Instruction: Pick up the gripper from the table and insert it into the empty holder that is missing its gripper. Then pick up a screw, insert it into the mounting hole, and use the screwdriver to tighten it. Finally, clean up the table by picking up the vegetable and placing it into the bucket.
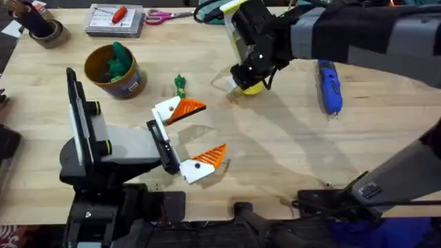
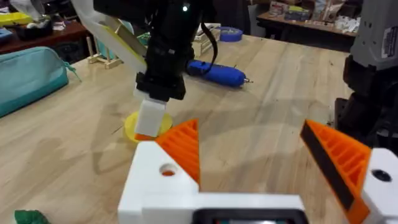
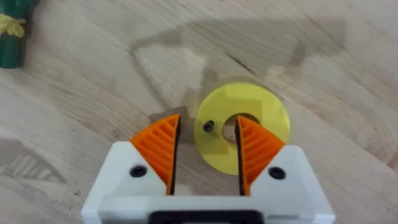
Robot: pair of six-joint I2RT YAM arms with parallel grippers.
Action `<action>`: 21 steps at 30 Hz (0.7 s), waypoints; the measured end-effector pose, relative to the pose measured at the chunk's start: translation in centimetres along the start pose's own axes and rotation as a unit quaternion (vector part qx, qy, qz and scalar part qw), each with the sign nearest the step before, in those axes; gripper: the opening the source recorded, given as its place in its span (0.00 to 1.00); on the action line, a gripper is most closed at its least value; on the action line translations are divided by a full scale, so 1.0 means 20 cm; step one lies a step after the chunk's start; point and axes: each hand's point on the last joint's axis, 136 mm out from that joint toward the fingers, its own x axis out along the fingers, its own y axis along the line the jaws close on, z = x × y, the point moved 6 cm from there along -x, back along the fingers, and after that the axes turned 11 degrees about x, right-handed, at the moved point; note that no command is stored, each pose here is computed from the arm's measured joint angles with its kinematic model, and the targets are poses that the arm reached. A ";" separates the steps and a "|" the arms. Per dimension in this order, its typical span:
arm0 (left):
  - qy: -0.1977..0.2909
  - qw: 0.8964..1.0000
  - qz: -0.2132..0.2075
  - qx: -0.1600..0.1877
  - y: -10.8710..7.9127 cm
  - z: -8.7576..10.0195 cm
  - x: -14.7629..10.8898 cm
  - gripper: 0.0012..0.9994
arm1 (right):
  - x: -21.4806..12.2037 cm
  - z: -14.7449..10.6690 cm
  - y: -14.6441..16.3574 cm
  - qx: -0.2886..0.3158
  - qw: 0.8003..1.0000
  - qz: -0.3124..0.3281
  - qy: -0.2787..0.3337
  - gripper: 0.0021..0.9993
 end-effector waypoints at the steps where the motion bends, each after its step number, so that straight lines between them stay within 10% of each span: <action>1: 0.000 1.000 0.000 0.000 0.00 0.00 0.00 0.99 | 0.00 0.00 0.00 -0.001 1.000 0.000 0.000 0.49; 21: 0.000 1.000 0.000 0.000 0.00 0.00 0.00 0.99 | 0.00 0.00 0.01 -0.003 1.000 0.001 0.000 0.11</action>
